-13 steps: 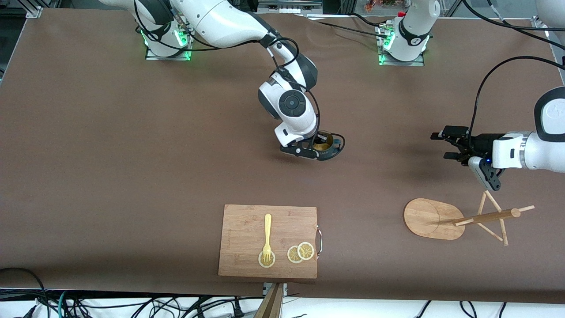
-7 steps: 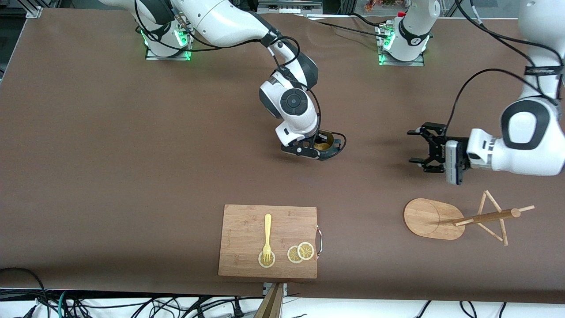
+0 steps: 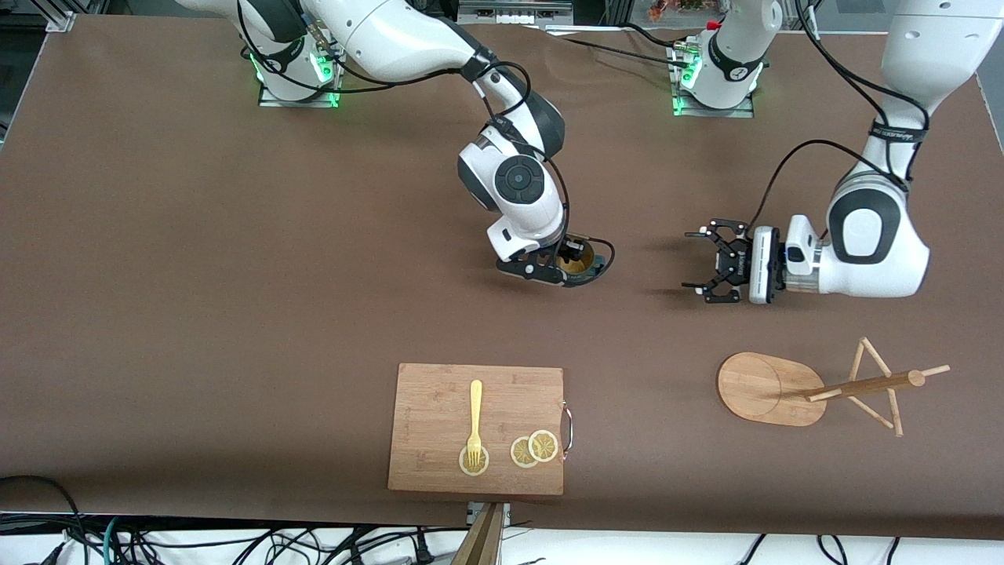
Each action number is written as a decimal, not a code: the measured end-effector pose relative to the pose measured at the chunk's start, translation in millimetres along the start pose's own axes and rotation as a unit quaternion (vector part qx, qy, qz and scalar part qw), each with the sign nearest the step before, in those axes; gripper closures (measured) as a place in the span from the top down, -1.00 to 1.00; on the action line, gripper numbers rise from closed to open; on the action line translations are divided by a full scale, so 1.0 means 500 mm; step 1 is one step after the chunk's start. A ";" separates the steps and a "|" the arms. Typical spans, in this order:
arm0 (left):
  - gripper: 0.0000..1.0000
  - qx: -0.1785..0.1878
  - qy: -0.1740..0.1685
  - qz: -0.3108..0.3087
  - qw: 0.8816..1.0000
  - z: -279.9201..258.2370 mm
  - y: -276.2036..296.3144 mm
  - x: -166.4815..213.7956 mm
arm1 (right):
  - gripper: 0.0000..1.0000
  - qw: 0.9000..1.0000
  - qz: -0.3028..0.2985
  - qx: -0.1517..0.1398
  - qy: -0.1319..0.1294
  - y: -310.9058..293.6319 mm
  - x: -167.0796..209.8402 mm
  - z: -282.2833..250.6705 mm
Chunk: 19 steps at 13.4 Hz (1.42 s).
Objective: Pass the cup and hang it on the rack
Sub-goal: 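Carry the mug toward the middle while the left gripper reaches toward it, then grasp the mug handle with the left gripper and release the right gripper, then carry the mug toward the rack while the right gripper withdraws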
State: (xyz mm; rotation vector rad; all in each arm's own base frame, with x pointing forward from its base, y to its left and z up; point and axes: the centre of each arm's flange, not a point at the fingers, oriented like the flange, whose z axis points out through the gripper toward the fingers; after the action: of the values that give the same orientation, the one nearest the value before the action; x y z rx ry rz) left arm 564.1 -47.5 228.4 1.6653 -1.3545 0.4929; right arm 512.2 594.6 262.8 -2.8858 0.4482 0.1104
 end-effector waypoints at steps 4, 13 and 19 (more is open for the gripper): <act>1.00 0.028 0.062 0.023 0.997 0.087 -0.004 -0.046 | 0.70 1.000 0.023 -0.005 0.016 0.023 0.072 -0.156; 0.96 0.059 0.145 0.084 0.984 0.291 -0.011 -0.070 | 1.00 0.995 0.040 -0.083 0.025 0.287 0.358 -0.428; -0.25 0.062 0.163 0.103 0.979 0.365 -0.004 -0.089 | 1.00 0.995 0.028 -0.099 -0.010 0.487 0.444 -0.565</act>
State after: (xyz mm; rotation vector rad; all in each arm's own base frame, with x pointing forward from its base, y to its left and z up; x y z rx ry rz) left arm 510.4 -174.2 100.5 1.4686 -1.2746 0.9447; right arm 659.9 239.6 464.3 -3.0623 0.5436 0.2025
